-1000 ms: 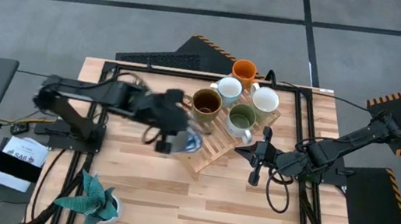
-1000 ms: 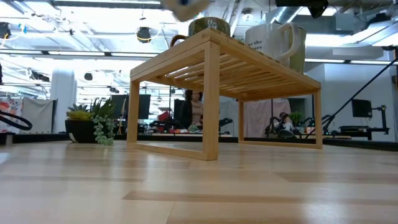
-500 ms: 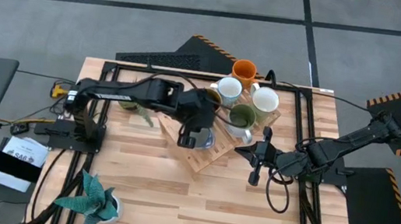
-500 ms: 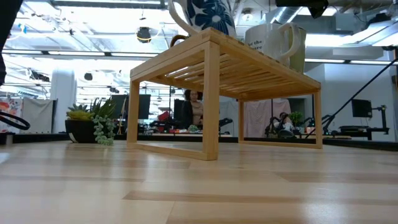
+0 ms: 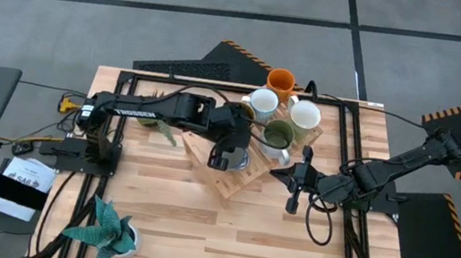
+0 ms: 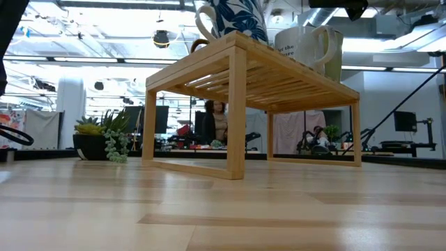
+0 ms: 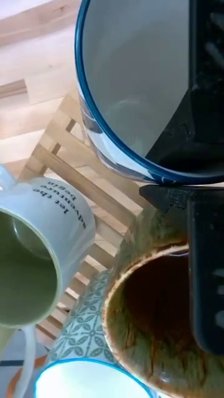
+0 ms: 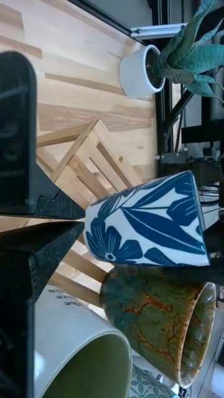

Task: Place coffee mugs
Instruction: Put the blue patterned mug on the shelf

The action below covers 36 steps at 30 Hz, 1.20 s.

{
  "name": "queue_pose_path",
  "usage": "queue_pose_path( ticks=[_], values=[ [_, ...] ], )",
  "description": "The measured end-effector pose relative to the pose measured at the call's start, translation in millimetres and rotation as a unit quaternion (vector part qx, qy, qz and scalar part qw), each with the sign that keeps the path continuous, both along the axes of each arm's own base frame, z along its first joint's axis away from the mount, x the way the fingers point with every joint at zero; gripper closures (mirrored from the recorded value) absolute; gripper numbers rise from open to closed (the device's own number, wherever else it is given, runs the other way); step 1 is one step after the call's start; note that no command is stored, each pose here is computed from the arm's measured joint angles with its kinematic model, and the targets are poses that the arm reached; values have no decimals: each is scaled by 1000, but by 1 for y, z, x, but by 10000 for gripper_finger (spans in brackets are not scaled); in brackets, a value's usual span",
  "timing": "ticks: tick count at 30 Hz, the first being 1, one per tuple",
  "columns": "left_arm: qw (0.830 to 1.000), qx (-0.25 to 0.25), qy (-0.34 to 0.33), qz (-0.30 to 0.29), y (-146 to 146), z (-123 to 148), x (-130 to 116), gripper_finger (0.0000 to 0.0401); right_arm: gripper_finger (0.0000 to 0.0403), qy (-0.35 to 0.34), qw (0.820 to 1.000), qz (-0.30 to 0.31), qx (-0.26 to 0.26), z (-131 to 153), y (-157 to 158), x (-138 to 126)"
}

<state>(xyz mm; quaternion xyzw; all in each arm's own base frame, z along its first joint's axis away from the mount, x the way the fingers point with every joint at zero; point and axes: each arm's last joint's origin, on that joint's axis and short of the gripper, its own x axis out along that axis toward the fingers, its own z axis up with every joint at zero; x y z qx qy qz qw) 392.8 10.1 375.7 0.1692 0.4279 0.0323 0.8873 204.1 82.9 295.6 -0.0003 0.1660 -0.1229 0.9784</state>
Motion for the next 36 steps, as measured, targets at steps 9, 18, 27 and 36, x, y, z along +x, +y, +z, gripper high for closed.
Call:
queue_pose_path(
  ticks=[9,18,27,36],
  values=[
    [1000,15,-13,4,1,0,4,324,359,0,1000,-1,0,0,0,0],
    [999,31,-29,2,1,5,4,271,359,2,1000,-13,0,0,-5,2],
    [999,31,-37,5,1,6,5,246,359,2,1000,-12,0,0,-5,2],
    [999,29,-38,6,1,6,5,246,359,2,1000,-12,0,0,-5,2]
  ],
)
